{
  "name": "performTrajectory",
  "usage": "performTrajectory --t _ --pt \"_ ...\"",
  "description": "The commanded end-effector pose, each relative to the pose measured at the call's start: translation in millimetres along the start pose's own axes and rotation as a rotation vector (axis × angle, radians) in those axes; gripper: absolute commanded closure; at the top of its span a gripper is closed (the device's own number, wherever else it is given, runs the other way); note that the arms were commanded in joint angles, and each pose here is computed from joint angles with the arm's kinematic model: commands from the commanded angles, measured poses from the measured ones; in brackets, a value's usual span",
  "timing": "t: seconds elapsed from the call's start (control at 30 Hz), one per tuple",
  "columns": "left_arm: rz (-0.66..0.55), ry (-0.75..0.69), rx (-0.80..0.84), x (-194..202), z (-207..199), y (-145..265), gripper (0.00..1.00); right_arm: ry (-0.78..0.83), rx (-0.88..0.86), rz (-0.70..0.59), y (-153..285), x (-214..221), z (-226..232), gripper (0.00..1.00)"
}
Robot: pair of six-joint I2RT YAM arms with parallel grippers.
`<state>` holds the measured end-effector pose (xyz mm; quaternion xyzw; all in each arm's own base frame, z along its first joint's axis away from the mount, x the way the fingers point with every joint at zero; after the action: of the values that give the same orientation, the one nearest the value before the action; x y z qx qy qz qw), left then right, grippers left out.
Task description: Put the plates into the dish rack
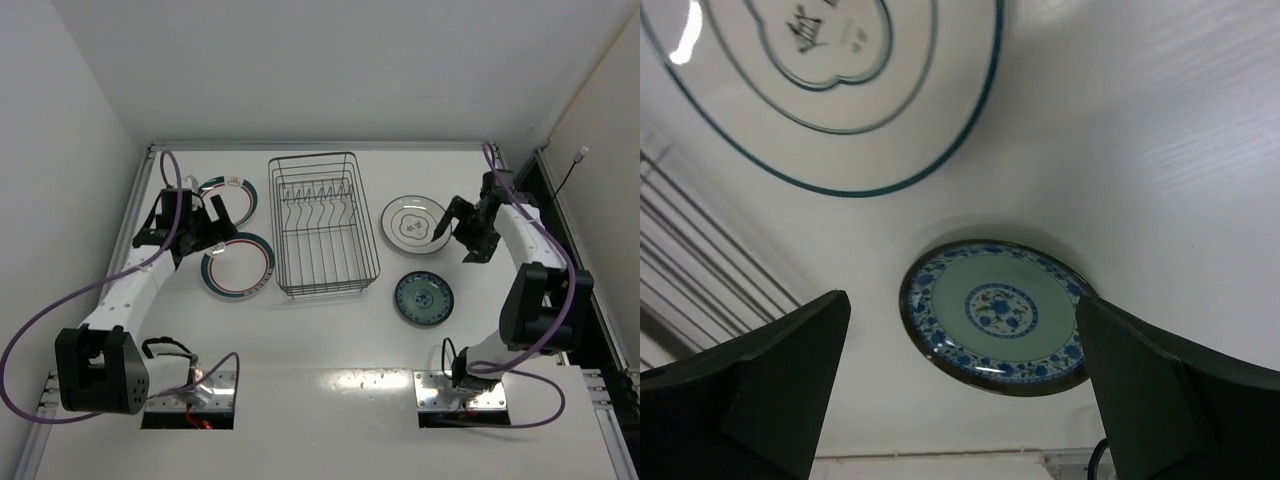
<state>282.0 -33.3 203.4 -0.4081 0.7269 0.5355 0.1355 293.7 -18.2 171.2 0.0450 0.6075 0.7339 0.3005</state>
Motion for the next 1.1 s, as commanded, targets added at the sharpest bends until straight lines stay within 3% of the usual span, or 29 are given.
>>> performTrajectory --t 0.0,0.33,0.6,0.7,0.83,0.87,1.0,1.03,1.07 --pt "-0.072 -0.049 -0.054 1.3 10.2 11.0 0.07 -0.049 0.008 0.029 -6.1 17.7 -10.7 0.07" --pt "-0.043 -0.079 -0.079 26.7 26.1 11.3 0.07 -0.17 0.111 0.158 -26.1 69.2 -61.6 0.07" --pt "-0.06 -0.079 -0.071 24.4 24.7 12.9 0.06 -0.251 0.055 0.287 -47.6 94.7 -79.2 0.08" --pt "-0.064 -0.079 -0.079 23.9 25.5 12.9 0.06 -0.268 -0.002 0.331 -55.1 106.2 -76.8 0.14" --pt "-0.056 -0.079 -0.083 25.3 26.2 13.2 0.06 -0.279 -0.08 0.373 -65.5 119.3 -72.3 0.38" --pt "-0.047 -0.088 -0.087 26.2 27.2 11.3 0.06 -0.278 -0.107 0.366 -67.1 119.4 -70.6 0.49" --pt "-0.039 -0.088 -0.091 27.6 28.0 11.7 0.06 -0.261 -0.121 0.375 -69.0 122.7 -71.4 0.78" --pt "-0.039 -0.088 -0.091 27.6 28.0 11.7 0.06 -0.263 -0.119 0.382 -67.3 121.7 -70.8 0.96" --pt "-0.039 -0.088 -0.091 27.6 28.0 11.7 0.06 -0.254 -0.119 0.391 -66.4 123.3 -71.3 1.0"
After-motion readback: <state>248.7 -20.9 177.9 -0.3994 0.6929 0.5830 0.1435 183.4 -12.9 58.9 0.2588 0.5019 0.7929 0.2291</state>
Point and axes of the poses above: each gripper's point midway between its finger pads, its own y axis back along the fingers, its own z axis along the line the jaws close on, x = y × z, the point moved 8 cm from there along y, back along the fingers, and after that the axes turned 3 degrees about y, right-handed, at the moved point
